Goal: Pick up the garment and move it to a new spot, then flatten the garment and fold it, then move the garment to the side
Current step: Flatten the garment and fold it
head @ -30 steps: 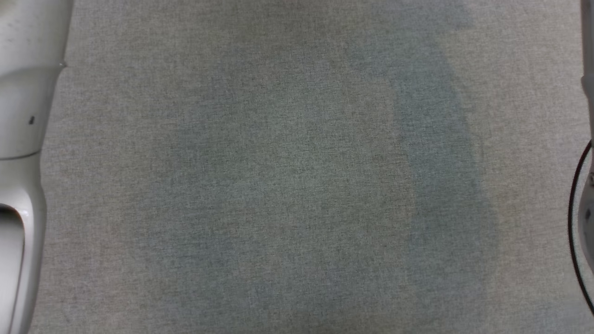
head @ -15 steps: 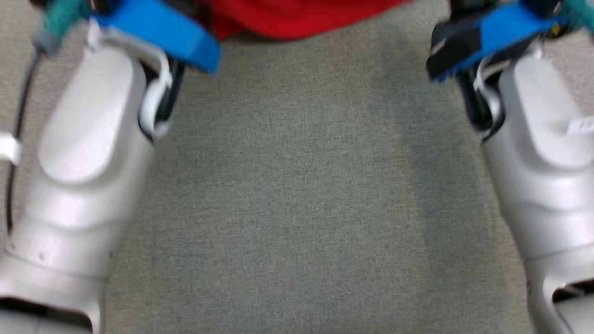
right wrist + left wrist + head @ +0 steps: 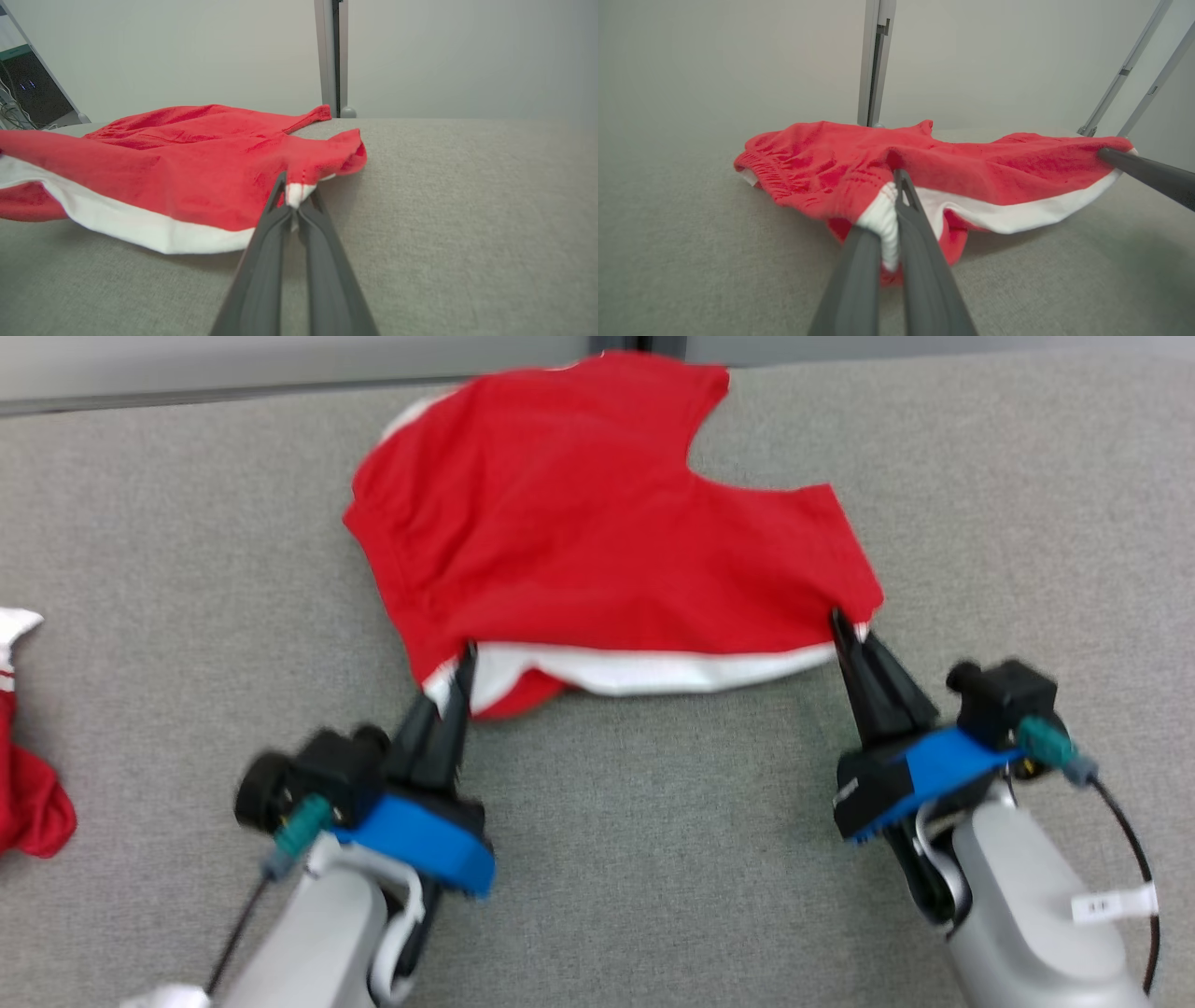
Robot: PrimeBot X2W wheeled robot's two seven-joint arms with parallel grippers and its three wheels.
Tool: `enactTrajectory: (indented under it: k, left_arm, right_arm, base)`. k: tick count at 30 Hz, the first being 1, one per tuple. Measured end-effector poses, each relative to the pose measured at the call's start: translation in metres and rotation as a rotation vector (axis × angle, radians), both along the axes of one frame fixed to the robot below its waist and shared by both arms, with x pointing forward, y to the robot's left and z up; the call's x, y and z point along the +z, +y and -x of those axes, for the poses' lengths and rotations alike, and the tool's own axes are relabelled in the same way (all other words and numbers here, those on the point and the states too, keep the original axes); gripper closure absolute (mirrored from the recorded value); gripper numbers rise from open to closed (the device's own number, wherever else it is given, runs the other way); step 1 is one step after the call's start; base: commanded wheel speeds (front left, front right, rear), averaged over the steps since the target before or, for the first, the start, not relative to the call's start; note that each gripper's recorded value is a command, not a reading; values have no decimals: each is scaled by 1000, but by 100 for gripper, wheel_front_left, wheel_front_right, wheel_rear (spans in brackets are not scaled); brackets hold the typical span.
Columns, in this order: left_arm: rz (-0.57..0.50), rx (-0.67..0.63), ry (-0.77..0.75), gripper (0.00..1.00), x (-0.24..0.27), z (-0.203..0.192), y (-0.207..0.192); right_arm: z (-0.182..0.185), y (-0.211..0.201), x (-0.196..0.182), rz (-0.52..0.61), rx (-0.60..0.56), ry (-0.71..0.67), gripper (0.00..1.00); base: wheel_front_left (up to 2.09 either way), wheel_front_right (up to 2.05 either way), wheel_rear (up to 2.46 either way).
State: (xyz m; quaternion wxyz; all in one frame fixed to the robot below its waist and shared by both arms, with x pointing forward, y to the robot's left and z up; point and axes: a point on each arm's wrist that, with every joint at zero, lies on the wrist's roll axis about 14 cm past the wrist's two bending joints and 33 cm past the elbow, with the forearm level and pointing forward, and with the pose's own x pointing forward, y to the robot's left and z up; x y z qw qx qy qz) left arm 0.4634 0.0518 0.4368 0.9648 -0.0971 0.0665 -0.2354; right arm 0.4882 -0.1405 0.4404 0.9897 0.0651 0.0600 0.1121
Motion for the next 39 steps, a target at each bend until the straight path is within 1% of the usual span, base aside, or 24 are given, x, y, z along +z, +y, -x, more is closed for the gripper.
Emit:
enactTrajectory:
  k: [3,8,11,15,20,24,30,36,39]
  left_arm:
    - [-10,-17,55,100,-13,33,-2]
    - [-5,15,104,100,-20,69,6]
    - [-9,13,122,100,-22,89,8]
    - [-20,16,119,100,-20,104,14]
    - [-16,16,119,100,-17,116,13]
    - [-12,18,114,100,-14,117,12]
    - [4,37,105,100,-10,113,14]
    - [10,55,73,100,-1,98,19]
    - [14,65,41,100,6,83,22]
  right_arm:
    - [25,-4,-7,-13,-14,30,100]
    - [65,-8,-17,-35,-35,73,100]
    - [85,-8,-20,-47,-43,90,100]
    - [105,-15,-19,-64,-74,102,100]
    - [122,-16,-15,-64,-83,117,100]
    - [122,-16,-10,-65,-87,113,100]
    - [112,-22,-1,-35,-87,86,100]
    - [79,-30,21,0,-79,14,100]
    - [56,-28,31,16,-58,-18,100]
  base:
    - [0,0,0]
    - [0,0,0]
    - [0,0,0]
    - [0,0,0]
    - [0,0,0]
    - [0,0,0]
    - [0,0,0]
    - [0,0,0]
    - [0,0,0]
